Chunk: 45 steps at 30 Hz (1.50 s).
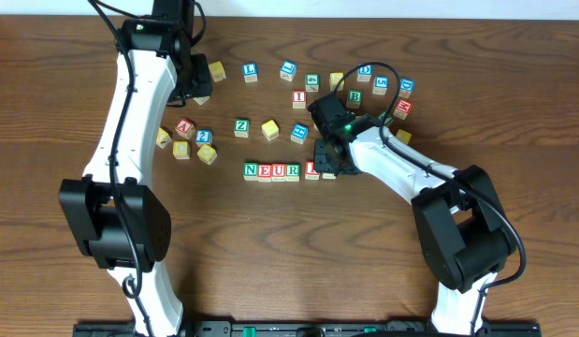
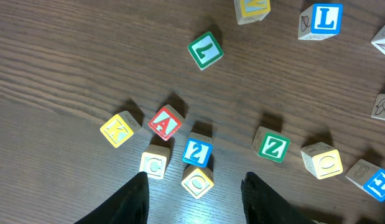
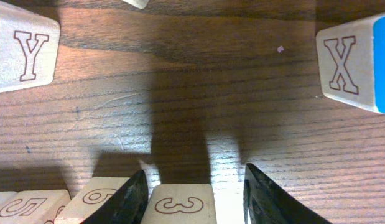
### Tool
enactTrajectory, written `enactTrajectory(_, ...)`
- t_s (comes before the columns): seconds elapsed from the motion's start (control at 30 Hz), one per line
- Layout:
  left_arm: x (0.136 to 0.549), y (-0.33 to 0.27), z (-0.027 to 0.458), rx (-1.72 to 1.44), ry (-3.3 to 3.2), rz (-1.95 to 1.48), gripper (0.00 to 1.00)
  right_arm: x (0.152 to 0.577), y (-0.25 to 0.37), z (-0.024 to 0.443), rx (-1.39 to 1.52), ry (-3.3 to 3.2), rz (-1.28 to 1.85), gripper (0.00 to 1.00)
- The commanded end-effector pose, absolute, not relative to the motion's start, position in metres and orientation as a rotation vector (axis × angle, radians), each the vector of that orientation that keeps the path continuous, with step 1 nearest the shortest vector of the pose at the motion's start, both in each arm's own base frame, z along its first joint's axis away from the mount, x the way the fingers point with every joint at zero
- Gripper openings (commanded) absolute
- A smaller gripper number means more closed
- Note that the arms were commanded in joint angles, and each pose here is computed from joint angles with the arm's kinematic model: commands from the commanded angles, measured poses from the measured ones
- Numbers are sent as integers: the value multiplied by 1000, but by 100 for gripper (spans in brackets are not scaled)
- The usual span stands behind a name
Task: Spell out NEURIPS
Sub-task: 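Lower the blue P block right of the I and release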
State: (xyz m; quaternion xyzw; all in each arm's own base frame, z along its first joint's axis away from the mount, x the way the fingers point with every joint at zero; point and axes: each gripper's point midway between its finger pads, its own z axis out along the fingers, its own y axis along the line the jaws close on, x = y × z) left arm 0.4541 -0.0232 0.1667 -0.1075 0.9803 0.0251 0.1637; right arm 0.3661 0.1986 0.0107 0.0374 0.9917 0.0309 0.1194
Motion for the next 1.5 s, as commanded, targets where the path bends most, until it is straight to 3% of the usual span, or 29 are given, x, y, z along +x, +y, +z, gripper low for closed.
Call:
enactTrajectory(0.0, 457, -18, 189, -298, 2737, 77, 47, 362, 200, 7, 99, 2908, 79, 49)
enactTrajectory(0.13, 457, -18, 189, -298, 2737, 77, 47, 362, 200, 7, 99, 2909, 79, 47)
enactTrajectory(0.27, 457, -18, 189, -298, 2737, 77, 47, 362, 200, 7, 99, 2910, 78, 35)
enactTrajectory(0.5, 457, -18, 189, -298, 2737, 77, 47, 361, 200, 7, 100, 2911, 75, 27)
enactTrajectory(0.57, 457, -18, 189, -298, 2737, 77, 47, 362, 199, 7, 101, 2911, 75, 28)
enactTrajectory(0.63, 457, -18, 189, -298, 2737, 77, 47, 362, 199, 7, 86, 2910, 74, 42)
enactTrajectory(0.7, 457, -18, 189, -298, 2737, 77, 47, 362, 199, 7, 86, 2911, 73, 47)
enactTrajectory(0.83, 457, -18, 189, -298, 2737, 77, 47, 362, 199, 7, 75, 2911, 73, 20)
enactTrajectory(0.9, 457, -19, 189, -298, 2737, 77, 47, 362, 199, 7, 76, 2911, 73, 23)
enactTrajectory(0.97, 457, -18, 189, -298, 2737, 77, 47, 362, 199, 7, 76, 2911, 73, 36)
enactTrajectory(1.03, 457, -18, 189, -298, 2737, 77, 47, 362, 199, 7, 76, 2911, 72, 41)
enactTrajectory(1.47, 457, -19, 189, -298, 2737, 77, 47, 363, 188, 6, 103, 2920, 41, 38)
